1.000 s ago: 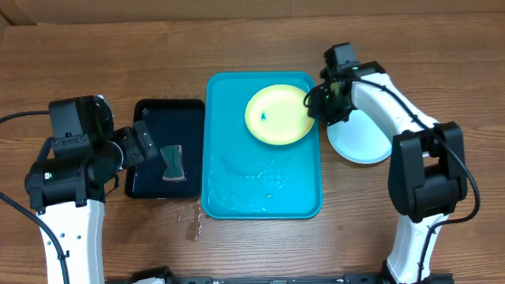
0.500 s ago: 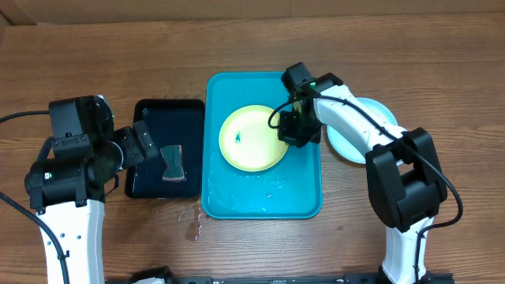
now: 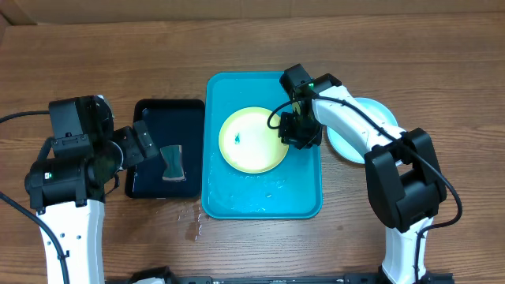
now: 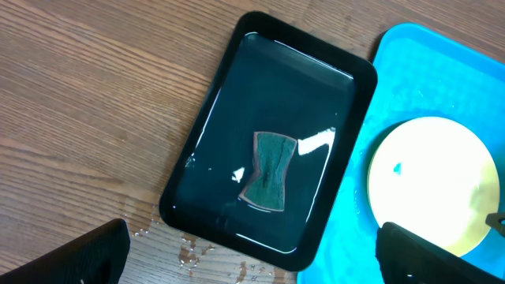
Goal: Clean dirty plates on tray and stack at the side
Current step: 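Drag the yellow plate onto the center of the teal tray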
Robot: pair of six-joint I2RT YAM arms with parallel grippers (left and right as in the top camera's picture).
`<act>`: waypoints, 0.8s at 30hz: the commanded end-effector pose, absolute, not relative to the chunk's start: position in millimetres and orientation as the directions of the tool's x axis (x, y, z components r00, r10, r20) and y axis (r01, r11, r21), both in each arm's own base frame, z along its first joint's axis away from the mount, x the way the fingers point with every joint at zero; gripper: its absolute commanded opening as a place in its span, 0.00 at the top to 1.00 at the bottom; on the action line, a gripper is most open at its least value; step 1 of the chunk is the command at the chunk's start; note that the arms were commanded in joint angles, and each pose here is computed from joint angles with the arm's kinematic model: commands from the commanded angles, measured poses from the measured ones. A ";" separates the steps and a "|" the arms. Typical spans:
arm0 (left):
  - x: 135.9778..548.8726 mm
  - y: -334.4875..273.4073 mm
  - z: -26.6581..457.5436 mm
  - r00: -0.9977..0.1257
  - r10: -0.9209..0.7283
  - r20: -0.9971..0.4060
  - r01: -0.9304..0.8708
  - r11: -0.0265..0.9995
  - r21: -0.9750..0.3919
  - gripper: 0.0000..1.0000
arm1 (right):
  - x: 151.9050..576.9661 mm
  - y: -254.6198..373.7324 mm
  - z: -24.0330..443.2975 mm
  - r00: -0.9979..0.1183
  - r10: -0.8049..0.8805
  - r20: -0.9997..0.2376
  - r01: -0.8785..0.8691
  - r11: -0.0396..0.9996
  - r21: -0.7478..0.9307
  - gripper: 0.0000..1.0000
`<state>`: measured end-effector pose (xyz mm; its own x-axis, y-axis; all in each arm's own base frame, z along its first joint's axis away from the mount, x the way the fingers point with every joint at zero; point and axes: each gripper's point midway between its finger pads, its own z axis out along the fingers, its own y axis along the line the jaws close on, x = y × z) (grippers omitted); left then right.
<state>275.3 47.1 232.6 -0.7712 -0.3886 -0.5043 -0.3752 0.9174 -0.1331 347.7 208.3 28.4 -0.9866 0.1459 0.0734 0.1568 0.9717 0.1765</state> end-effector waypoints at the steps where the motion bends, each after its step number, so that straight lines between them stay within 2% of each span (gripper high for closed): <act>1: 276.6 49.2 238.4 -0.767 -0.372 -0.523 -0.367 0.923 -0.119 0.00 | 354.3 203.4 44.8 -0.988 0.155 0.010 0.154 0.974 0.168 0.54; 5: 276.6 49.2 238.4 -0.767 -0.372 -0.523 -0.367 0.923 -0.119 0.00 | 355.7 202.3 44.6 -0.988 0.152 0.001 0.150 0.975 0.163 0.31; 15: 276.6 49.2 238.4 -0.767 -0.372 -0.523 -0.367 0.923 -0.119 0.00 | 359.9 195.4 46.0 -0.987 0.157 -0.031 0.152 0.980 0.129 0.29; 22: 276.6 49.2 238.4 -0.767 -0.372 -0.523 -0.367 0.923 -0.119 0.00 | 365.8 194.2 66.8 -0.982 0.164 -0.092 0.149 0.978 0.146 0.28; 24: 276.6 49.2 238.4 -0.767 -0.372 -0.523 -0.367 0.923 -0.119 0.00 | 367.3 194.9 72.6 -0.981 0.164 -0.107 0.146 0.977 0.156 0.24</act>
